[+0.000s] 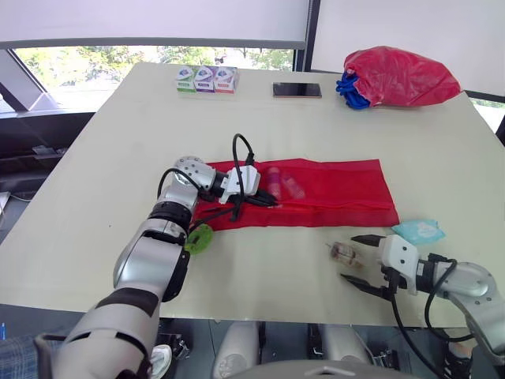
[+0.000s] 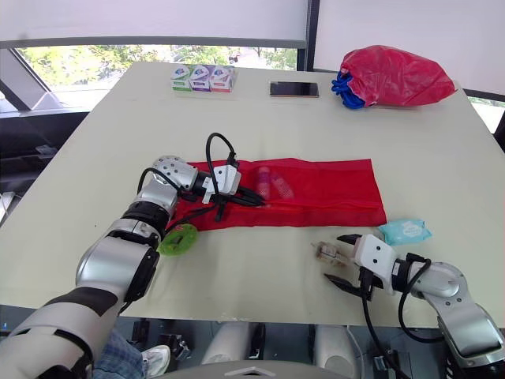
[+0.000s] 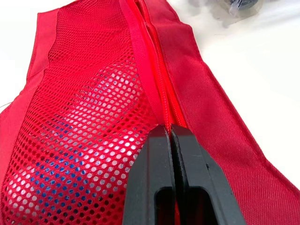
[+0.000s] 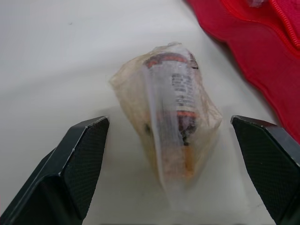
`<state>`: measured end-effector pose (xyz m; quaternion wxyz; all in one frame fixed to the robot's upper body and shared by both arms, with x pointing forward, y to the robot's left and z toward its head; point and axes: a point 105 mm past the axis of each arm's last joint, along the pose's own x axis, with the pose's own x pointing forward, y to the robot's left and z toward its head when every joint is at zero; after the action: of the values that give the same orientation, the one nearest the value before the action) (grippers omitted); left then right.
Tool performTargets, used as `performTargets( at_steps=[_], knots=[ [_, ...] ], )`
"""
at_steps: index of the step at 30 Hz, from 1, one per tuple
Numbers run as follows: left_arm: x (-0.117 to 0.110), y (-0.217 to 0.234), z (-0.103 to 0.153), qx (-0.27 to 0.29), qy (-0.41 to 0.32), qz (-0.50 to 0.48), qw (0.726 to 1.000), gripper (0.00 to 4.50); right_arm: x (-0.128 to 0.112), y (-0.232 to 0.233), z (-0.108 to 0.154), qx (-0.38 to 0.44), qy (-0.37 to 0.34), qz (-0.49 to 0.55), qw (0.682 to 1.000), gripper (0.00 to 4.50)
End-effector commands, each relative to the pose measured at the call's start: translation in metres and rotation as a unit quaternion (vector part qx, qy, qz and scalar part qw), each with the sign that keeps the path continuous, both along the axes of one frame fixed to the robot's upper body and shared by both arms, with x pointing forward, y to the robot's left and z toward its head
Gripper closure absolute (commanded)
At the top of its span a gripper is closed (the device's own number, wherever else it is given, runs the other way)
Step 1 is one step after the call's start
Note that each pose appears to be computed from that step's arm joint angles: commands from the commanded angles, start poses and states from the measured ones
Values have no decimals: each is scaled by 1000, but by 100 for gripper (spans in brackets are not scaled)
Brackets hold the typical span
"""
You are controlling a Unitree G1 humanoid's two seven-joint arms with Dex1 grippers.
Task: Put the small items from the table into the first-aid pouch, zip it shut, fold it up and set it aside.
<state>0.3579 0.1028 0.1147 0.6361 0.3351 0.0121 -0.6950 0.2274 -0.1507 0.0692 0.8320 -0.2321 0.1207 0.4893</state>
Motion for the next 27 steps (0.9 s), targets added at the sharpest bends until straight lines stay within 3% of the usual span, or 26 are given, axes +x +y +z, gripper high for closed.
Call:
performTargets(
  at_steps=[1, 4, 11, 18, 27],
  knots=[
    [1, -4, 11, -14, -14, -10, 1000, 450, 4, -4, 11, -1, -21, -7, 1000, 7],
    [1, -5, 10, -15, -13, -10, 1000, 450, 3, -5, 10, -1, -16, -9, 1000, 71],
    [1, -7, 10, -18, -11, -10, 1000, 450, 2, -6, 14, 6, -8, -12, 1000, 407],
    [1, -15, 15, -34, -15, -19, 999, 450, 8, 28, 43, 89, 28, -44, 995, 413],
    [-2, -34, 22, -66, -16, -38, 997, 450, 29, 32, 30, 23, 96, -149, 984, 413]
  ],
)
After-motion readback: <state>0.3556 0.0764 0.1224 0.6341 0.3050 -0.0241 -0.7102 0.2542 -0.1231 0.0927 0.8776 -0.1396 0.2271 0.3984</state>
